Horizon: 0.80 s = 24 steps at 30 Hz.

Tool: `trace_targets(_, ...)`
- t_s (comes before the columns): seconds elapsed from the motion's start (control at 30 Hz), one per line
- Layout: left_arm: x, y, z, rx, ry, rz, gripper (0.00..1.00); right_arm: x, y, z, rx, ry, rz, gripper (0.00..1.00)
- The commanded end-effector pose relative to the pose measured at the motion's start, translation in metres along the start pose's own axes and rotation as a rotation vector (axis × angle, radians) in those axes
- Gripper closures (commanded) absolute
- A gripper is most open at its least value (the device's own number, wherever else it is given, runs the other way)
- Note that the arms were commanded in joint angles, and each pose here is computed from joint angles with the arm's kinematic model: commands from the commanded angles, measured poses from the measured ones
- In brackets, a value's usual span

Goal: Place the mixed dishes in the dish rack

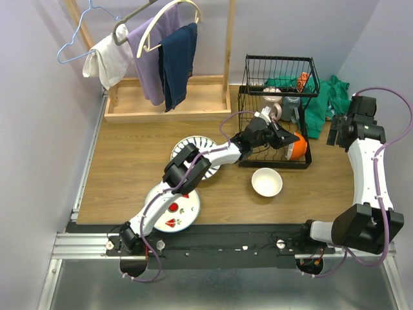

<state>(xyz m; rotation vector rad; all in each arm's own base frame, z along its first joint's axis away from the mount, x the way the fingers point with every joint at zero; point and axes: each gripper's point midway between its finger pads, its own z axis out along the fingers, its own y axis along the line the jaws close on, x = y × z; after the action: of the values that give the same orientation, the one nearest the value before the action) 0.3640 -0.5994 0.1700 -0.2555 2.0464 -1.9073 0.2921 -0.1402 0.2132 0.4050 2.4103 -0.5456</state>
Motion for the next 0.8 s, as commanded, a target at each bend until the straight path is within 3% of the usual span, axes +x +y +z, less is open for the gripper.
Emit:
trace_targets(0.0,-0.001,0.023,0.002,-0.059,-0.043,-0.093,1.00,-0.003,-0.003,-0.003,0.003,-0.008,0.001,0.13)
trace_targets(0.3,-0.009,0.049,-0.014,-0.141,-0.061,-0.132,0.97,0.006,0.001,0.000,-0.019,0.007,0.000,0.14)
trace_targets(0.43,-0.013,0.034,-0.022,-0.117,-0.051,-0.043,0.54,0.006,0.005,-0.002,-0.044,0.001,0.010,0.14)
trace_targets(0.63,-0.025,0.004,-0.054,-0.100,-0.034,0.163,0.35,0.005,0.009,-0.012,-0.084,-0.011,0.014,0.13)
trace_targets(0.77,-0.034,0.018,-0.095,-0.205,-0.004,0.264,0.33,0.004,0.018,-0.016,-0.142,-0.024,0.012,0.13)
